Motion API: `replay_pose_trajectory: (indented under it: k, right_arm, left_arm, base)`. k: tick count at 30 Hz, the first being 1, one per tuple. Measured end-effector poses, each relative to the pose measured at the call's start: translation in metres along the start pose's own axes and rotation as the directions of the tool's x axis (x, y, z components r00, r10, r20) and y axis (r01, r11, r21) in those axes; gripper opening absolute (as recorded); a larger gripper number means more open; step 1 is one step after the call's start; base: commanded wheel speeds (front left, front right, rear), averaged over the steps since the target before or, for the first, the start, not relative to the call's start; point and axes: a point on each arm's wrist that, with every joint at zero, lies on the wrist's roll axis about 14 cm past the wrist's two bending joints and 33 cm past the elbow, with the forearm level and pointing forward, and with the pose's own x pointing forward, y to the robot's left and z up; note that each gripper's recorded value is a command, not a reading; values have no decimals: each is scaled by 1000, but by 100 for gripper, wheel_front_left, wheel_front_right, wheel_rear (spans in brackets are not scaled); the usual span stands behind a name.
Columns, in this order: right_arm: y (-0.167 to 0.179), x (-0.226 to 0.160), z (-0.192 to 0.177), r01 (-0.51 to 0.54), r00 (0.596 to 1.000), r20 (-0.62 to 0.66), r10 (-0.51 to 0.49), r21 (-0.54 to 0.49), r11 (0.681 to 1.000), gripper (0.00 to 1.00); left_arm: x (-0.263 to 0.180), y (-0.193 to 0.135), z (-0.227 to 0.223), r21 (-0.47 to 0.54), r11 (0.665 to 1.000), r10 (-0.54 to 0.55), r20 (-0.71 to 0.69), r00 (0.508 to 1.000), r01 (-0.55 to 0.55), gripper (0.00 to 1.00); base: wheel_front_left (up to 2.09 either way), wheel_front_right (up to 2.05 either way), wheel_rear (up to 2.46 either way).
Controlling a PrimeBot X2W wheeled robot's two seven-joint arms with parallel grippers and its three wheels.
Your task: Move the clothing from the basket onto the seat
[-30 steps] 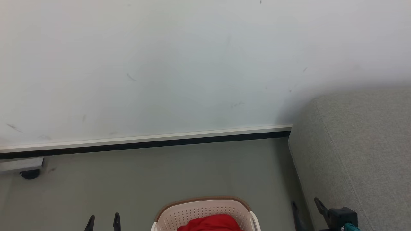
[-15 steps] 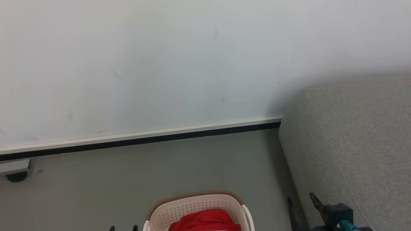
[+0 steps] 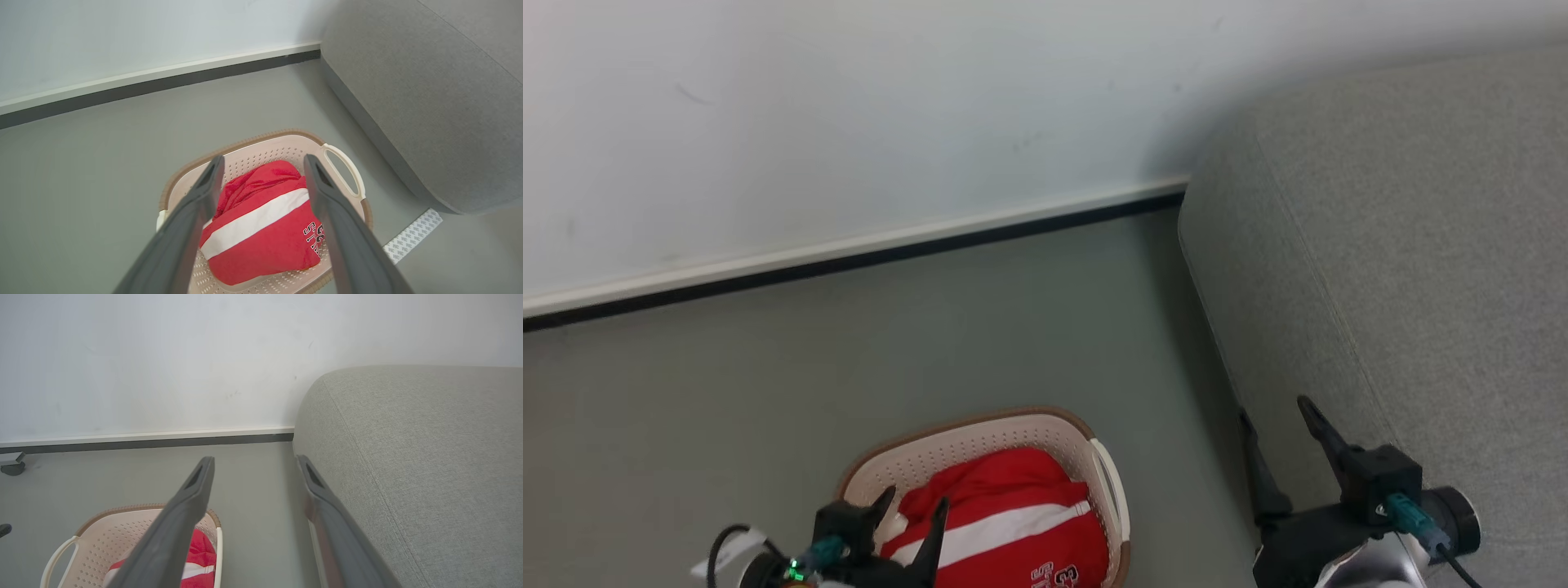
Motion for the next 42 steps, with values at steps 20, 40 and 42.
replay_pose_trajectory:
  k: [20,40,42]
  right_arm:
    - [-67,34,-92,163,972,-173,-159,4,987,100]
    - [-79,10,-178,229,895,-397,-205,14,973,100]
    - [-78,9,-181,230,891,-405,-204,18,973,100]
  left_arm:
    - [130,-34,-144,93,948,-240,-415,878,304,100]
    - [168,-41,-254,115,945,-188,-578,794,308,100]
    - [169,-39,-257,125,947,-173,-576,799,295,100]
  base:
    - [0,0,0]
    - [0,0,0]
    - [0,0,0]
